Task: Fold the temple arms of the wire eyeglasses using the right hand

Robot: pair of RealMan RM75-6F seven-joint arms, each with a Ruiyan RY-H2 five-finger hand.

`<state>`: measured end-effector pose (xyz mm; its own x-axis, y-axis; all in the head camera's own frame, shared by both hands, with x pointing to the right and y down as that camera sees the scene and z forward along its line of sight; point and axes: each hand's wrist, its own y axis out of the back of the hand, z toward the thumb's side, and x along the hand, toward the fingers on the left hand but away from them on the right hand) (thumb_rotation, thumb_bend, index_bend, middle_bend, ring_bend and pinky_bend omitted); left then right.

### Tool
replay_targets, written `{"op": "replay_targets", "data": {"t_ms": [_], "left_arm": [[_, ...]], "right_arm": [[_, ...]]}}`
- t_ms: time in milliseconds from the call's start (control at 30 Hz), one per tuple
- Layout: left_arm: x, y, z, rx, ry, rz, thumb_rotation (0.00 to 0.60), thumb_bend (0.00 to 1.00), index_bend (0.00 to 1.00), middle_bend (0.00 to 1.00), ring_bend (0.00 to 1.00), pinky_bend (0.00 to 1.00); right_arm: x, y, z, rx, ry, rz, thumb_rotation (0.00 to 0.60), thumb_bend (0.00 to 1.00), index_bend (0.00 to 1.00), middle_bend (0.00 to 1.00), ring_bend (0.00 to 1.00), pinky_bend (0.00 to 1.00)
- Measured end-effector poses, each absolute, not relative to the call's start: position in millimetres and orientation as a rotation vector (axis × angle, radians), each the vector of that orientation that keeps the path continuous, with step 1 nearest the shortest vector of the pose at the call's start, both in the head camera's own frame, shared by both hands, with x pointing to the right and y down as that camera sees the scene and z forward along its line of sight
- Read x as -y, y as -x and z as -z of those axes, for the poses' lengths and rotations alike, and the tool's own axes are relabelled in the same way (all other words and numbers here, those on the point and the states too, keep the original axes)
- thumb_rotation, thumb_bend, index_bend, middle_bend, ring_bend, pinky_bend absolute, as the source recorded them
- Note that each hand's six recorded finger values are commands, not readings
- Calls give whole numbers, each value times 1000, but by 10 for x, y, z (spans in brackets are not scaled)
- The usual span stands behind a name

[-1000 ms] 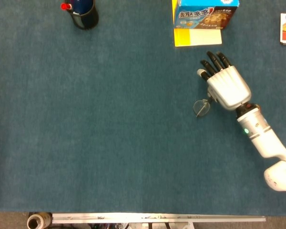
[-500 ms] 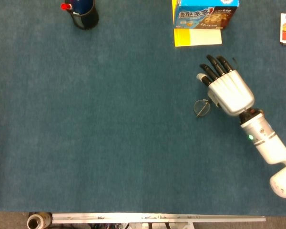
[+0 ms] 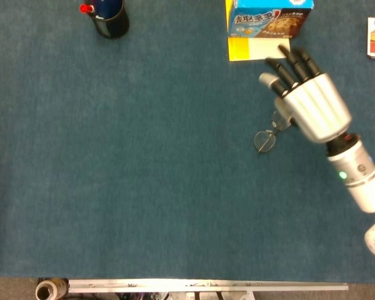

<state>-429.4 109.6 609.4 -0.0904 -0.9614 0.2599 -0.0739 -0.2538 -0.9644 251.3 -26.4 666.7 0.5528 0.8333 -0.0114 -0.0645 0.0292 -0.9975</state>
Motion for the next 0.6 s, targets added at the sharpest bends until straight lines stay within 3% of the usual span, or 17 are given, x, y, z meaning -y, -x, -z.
{"op": "replay_targets", "data": {"t_ms": [233, 600], "left_arm": [[-1094, 4290, -6102, -1194, 1401, 1448, 600, 101, 211, 191, 230, 485], [-1092, 4295, -6097, -1201, 1407, 1445, 600, 101, 211, 191, 230, 485]], "right_arm": [[500, -2692, -6426, 777, 1289, -821, 600, 351, 338, 242, 78, 155], [735, -2959, -6515, 793, 1245, -912, 600, 342, 338, 249, 78, 156]]}}
